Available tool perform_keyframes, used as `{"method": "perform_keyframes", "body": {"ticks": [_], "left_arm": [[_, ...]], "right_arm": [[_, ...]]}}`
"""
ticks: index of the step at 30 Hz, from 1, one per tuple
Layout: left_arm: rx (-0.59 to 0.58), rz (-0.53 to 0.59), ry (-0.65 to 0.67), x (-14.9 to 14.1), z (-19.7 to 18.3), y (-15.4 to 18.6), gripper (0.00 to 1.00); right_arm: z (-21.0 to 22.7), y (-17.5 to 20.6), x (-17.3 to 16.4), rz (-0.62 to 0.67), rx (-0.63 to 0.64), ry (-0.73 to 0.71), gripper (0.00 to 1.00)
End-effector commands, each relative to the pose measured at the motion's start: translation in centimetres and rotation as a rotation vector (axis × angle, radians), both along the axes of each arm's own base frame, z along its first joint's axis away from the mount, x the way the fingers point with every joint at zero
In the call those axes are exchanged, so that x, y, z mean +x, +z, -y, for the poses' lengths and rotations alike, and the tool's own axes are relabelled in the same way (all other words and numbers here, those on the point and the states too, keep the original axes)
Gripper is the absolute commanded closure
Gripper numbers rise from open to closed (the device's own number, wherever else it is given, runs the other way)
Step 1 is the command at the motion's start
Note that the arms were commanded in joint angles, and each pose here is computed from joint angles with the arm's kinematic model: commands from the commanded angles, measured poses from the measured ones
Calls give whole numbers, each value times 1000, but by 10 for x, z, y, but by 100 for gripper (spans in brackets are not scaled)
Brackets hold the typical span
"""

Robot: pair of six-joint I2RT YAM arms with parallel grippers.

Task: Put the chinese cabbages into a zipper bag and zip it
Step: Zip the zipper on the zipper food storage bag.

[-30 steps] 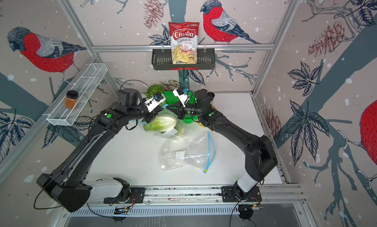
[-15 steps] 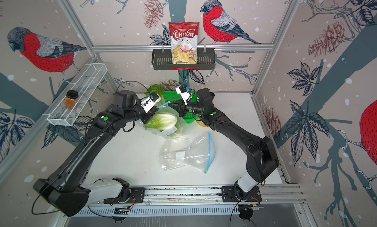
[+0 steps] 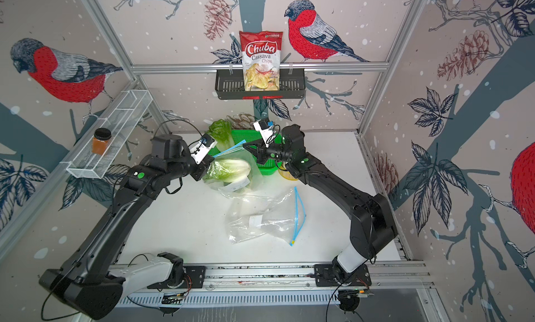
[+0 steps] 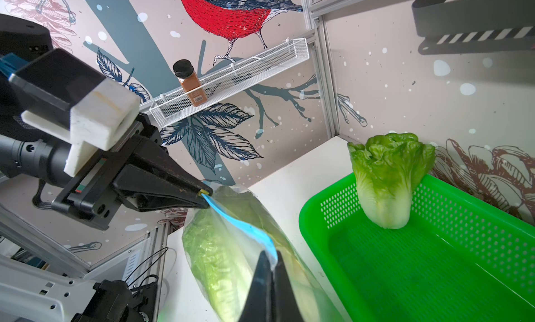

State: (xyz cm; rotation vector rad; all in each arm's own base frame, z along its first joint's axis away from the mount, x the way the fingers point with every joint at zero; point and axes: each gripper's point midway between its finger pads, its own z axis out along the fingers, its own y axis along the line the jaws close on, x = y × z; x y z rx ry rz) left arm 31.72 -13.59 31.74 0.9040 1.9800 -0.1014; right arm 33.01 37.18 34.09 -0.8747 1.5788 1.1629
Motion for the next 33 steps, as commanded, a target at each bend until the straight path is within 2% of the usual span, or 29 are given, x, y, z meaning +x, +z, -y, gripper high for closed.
{"method": "perform_keyframes", "body": {"ticks": [1, 33], "left_arm": [[69, -42, 112, -4, -26, -11, 90], [72, -107, 202, -28, -45, -22, 87]], "right_arm": [[11, 16, 20, 48, 32, -104, 100], [37, 14, 39, 24, 36, -235, 100]]}}
